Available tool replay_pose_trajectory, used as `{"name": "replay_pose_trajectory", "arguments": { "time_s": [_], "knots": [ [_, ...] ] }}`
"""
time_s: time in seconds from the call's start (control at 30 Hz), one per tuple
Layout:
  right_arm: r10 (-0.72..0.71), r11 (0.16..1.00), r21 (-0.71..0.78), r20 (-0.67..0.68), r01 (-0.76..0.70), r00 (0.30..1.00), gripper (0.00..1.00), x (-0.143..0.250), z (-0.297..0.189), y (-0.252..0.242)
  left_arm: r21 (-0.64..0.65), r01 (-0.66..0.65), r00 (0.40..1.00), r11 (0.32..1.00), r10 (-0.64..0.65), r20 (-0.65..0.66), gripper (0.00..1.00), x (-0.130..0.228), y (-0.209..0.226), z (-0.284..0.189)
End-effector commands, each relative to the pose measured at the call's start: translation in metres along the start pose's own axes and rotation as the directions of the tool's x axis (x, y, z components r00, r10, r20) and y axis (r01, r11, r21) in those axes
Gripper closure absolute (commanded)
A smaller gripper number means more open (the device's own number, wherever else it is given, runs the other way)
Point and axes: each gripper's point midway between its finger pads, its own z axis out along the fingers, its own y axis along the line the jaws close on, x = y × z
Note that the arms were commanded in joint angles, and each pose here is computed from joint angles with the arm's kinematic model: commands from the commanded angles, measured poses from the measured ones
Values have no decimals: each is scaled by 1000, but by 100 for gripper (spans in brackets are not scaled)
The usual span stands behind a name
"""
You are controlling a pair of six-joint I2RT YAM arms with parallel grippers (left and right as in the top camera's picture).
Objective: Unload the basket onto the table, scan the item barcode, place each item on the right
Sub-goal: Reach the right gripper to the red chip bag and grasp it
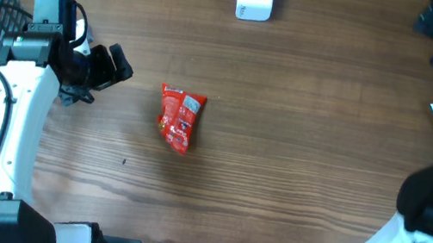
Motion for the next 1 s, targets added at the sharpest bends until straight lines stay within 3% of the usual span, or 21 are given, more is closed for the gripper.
{"name": "replay_pose_trajectory", "arguments": {
  "time_s": [0.0,0.1,0.2,0.23,0.27,0.33,0.37,0.5,0.6,0.83,0.9,0.97],
  "knots": [
    [-121,727,-686,-169,-28,978,0,47,-59,158,-2,11,1000,1000,-11,14,0,-4,1,-3],
    [-289,676,-734,-354,-72,890,0,137,-68,223,-3,11,1000,1000,-11,13,0,-4,1,-3],
    [-459,646,-761,-449,-60,767,4,243,-79,284,-2,12,1000,1000,-12,14,0,-4,1,-3],
    [-490,648,-760,-462,-46,739,16,271,-82,298,-3,11,1000,1000,-11,13,0,-4,1,-3],
    [-515,674,-739,-481,-12,709,39,311,-84,315,-3,12,1000,1000,-12,13,0,-4,1,-3],
    [-497,739,-673,-512,34,700,81,350,-86,330,-3,12,1000,1000,-12,13,0,-4,1,-3],
    [-500,743,-668,-513,42,698,94,364,-92,339,-3,12,1000,1000,-12,13,0,-4,1,-3],
    [-499,760,-640,-466,110,731,96,388,-100,360,-2,11,1000,1000,-11,14,0,-4,1,-3],
    [-474,768,-635,-474,84,742,96,400,-86,374,-2,12,1000,1000,-12,14,0,-4,1,-3],
    [-407,872,-484,-638,70,654,96,462,-24,349,-2,11,1000,1000,-11,13,0,-4,1,-3],
    [-380,908,-394,-633,142,674,96,454,-19,327,-3,11,1000,1000,-11,13,0,-4,1,-3],
    [-340,937,-277,-579,214,741,96,411,-25,298,-2,12,1000,1000,-12,13,0,-4,1,-3]
  ]
}}
